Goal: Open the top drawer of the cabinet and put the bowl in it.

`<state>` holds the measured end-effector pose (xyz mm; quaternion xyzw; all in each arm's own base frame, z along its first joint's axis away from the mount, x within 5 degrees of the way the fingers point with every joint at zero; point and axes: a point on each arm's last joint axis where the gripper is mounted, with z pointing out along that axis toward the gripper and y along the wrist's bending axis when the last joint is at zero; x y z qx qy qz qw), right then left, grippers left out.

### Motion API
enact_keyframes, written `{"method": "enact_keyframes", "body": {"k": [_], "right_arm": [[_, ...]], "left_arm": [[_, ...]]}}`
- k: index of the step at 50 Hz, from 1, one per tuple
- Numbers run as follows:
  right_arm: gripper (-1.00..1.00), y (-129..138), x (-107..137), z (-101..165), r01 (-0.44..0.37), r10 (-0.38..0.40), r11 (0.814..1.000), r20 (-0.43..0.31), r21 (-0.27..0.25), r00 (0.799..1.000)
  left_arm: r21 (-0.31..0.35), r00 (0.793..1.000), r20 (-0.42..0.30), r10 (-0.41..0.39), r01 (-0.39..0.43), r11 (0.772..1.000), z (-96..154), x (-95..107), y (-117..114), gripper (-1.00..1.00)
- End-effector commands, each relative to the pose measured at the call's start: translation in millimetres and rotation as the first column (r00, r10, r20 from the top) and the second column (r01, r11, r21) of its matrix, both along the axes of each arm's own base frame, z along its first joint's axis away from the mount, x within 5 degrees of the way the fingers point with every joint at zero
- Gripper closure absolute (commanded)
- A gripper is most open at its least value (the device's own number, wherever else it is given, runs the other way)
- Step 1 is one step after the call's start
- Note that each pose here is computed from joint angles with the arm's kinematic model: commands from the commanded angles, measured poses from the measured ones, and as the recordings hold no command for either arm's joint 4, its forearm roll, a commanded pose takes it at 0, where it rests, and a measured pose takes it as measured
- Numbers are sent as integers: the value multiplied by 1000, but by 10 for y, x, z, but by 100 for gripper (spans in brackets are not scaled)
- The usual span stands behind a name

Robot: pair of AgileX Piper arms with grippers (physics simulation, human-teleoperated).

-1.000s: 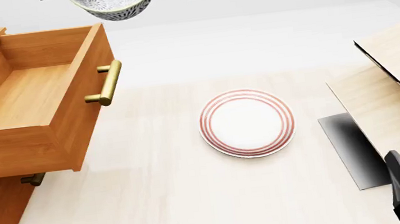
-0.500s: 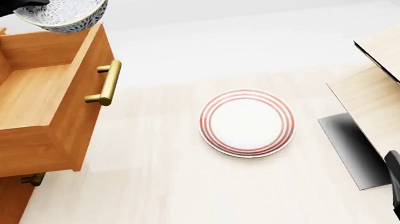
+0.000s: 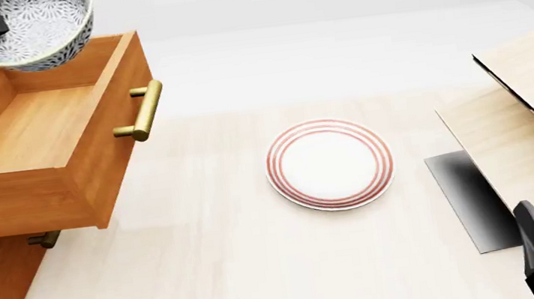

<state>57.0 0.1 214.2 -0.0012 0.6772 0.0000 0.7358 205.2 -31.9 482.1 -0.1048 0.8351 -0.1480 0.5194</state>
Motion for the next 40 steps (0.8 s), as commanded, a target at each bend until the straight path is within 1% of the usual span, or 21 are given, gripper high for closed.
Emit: {"method": "enact_keyframes", "body": {"k": [1,7,8,13,14,21,29,35,36,40], "right_arm": [[-100,0,-2,-1,0,0,1000,2,0,1000],[-100,-1,-1,-2,1,-1,1000,0,1,1000],[-100,0,-2,-1,1,-1,1000,1,1,1000],[-100,0,-2,-1,1,-1,1000,1,1,1000],[-100,0,-2,-1,0,0,1000,1,1,1000],[-100,0,-2,-1,1,-1,1000,1,1,1000],[-100,0,-3,-1,0,0,1000,2,0,1000],[-100,0,-1,-2,1,-1,1000,1,1,1000],[-100,0,-2,-1,0,0,1000,1,0,1000],[-100,0,-2,-1,0,0,1000,1,1,1000]], "left_arm": [[-24,998,21,56,-55,998,-55,-163,118,100],[-31,997,25,76,-75,997,-84,-187,153,100],[-41,995,35,94,-93,995,-77,-211,182,100],[-45,993,42,109,-108,993,-85,-265,211,100],[-64,992,50,120,-117,991,-101,-301,220,100],[-87,987,49,150,-146,985,-195,-347,257,100],[-107,983,46,177,-171,979,-271,-353,288,100],[-121,978,38,204,-198,973,-321,-355,325,100],[-132,976,40,216,-209,969,-331,-366,337,100],[-135,973,33,231,-224,965,-373,-349,359,100]]}}
